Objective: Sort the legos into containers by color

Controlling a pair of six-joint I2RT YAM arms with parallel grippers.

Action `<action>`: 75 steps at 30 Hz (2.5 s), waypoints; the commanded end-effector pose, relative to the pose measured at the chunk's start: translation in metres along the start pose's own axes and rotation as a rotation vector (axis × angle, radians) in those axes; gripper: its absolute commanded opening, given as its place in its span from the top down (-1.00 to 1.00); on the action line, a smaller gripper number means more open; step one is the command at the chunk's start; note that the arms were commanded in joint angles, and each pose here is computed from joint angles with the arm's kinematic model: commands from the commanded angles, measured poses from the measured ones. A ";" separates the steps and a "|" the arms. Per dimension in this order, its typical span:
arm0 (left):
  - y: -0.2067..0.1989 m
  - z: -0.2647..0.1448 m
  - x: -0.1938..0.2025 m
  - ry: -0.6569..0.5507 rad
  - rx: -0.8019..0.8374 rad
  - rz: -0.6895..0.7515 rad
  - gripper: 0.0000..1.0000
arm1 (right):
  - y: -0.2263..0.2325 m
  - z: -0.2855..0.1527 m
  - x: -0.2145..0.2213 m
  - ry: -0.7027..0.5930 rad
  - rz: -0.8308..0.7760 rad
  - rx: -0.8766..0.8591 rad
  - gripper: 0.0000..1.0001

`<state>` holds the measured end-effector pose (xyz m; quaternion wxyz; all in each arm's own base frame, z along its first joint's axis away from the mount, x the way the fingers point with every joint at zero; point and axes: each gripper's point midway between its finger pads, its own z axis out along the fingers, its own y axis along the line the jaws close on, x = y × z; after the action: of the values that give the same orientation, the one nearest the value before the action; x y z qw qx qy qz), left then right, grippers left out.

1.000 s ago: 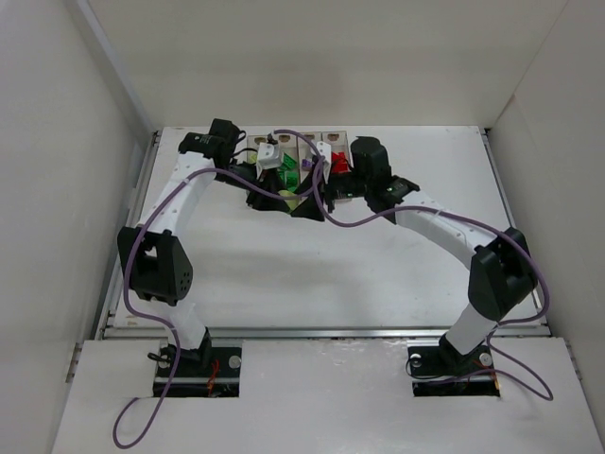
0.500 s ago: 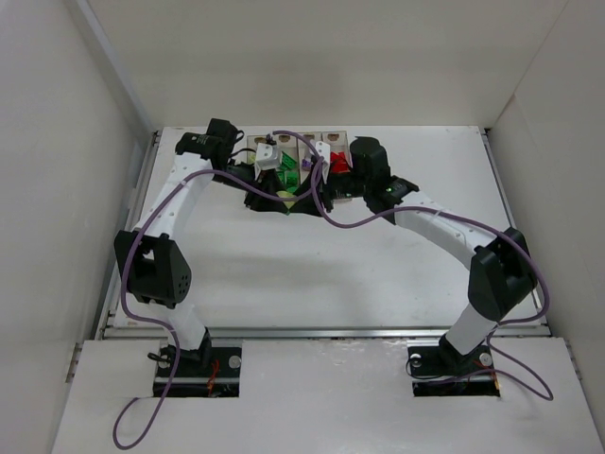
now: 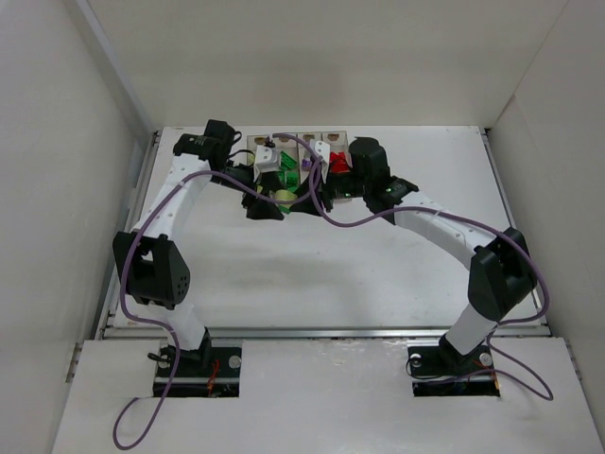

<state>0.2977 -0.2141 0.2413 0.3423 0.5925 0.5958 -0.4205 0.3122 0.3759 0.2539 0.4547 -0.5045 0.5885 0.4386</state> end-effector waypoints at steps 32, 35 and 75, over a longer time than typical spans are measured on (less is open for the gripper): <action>-0.016 -0.036 -0.050 -0.307 0.016 -0.093 -0.76 | 0.019 -0.043 -0.120 -0.259 -0.117 0.044 1.00; -0.017 -0.038 -0.060 -0.345 0.034 -0.099 -0.71 | 0.021 -0.041 -0.121 -0.259 -0.116 0.047 1.00; -0.013 -0.034 -0.060 -0.360 0.068 -0.174 1.00 | -0.013 -0.011 -0.110 -0.241 0.022 0.118 1.00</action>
<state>0.3030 -0.2030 0.3037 0.3888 0.4865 0.5808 -0.5243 0.3188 0.3884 0.3319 0.5114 -0.4422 0.5709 0.4658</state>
